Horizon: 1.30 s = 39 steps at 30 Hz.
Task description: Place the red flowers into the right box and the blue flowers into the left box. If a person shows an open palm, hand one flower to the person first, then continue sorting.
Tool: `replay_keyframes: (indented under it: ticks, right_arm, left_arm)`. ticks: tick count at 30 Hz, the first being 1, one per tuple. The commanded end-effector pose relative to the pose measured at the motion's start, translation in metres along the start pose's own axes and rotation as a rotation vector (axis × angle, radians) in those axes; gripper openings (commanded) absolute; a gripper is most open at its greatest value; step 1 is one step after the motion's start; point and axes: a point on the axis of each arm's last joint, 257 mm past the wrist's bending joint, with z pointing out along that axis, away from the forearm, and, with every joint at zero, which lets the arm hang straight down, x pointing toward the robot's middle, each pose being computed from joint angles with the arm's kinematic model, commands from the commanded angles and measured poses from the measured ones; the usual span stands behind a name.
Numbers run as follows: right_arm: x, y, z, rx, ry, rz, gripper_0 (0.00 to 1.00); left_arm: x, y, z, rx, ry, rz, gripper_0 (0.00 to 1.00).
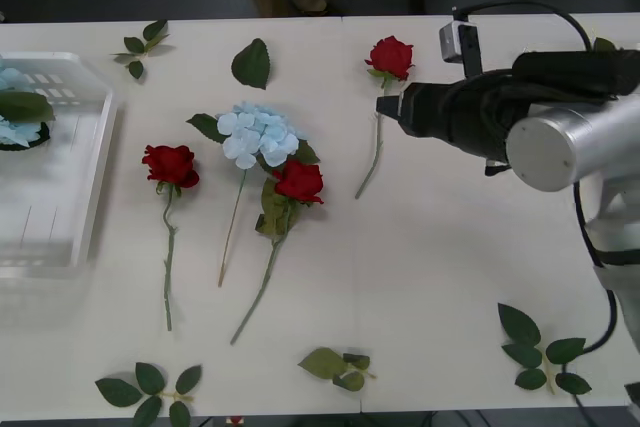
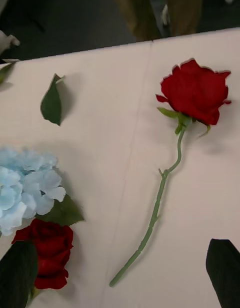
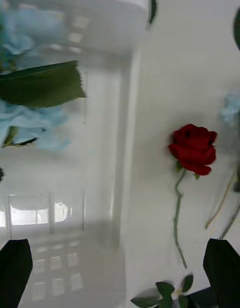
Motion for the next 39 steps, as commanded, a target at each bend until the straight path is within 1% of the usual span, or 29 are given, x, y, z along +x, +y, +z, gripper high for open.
replay_keyframes:
  ticks: [1, 5, 9, 12, 18, 23, 25, 29, 34, 37, 38, 39]
  right_arm:
    - [-0.044, 0.012, 0.036, 0.022, 0.01, 0.049, 0.98]
    - [-0.054, 0.0, 0.073, 0.088, 0.045, 0.066, 0.98]
    - [-0.056, -0.011, 0.099, 0.137, 0.053, 0.073, 0.98]
    - [-0.054, -0.017, 0.115, 0.163, 0.048, 0.056, 0.97]
    - [-0.028, -0.029, 0.13, 0.203, 0.08, 0.009, 0.98]
    - [-0.002, -0.032, 0.138, 0.245, 0.131, -0.083, 0.98]
    - [0.006, -0.032, 0.14, 0.264, 0.143, -0.134, 0.98]
    - [0.015, -0.03, 0.142, 0.274, 0.159, -0.171, 0.98]
    - [0.033, -0.028, 0.146, 0.278, 0.19, -0.22, 0.97]
    - [0.045, -0.032, 0.147, 0.293, 0.215, -0.252, 0.83]
    - [0.046, -0.033, 0.147, 0.296, 0.218, -0.256, 0.82]
    - [0.049, -0.035, 0.147, 0.301, 0.225, -0.266, 0.78]
  left_arm:
    - [-0.005, -0.047, 0.001, 0.024, 0.042, 0.182, 1.0]
    - [0.001, -0.082, 0.026, -0.017, 0.088, 0.233, 1.0]
    - [0.005, -0.106, 0.053, -0.084, 0.103, 0.225, 1.0]
    - [0.015, -0.121, 0.076, -0.141, 0.126, 0.223, 1.0]
    - [0.045, -0.133, 0.119, -0.23, 0.187, 0.167, 1.0]
    - [0.072, -0.131, 0.151, -0.321, 0.228, 0.118, 1.0]
    - [0.079, -0.129, 0.161, -0.376, 0.226, 0.122, 1.0]
    - [0.087, -0.129, 0.175, -0.454, 0.199, 0.124, 1.0]
    - [0.099, -0.134, 0.198, -0.515, 0.16, 0.072, 1.0]
    - [0.108, -0.136, 0.217, -0.501, 0.121, 0.053, 1.0]
    - [0.109, -0.136, 0.221, -0.495, 0.112, 0.052, 1.0]
    - [0.112, -0.138, 0.228, -0.476, 0.097, 0.053, 1.0]
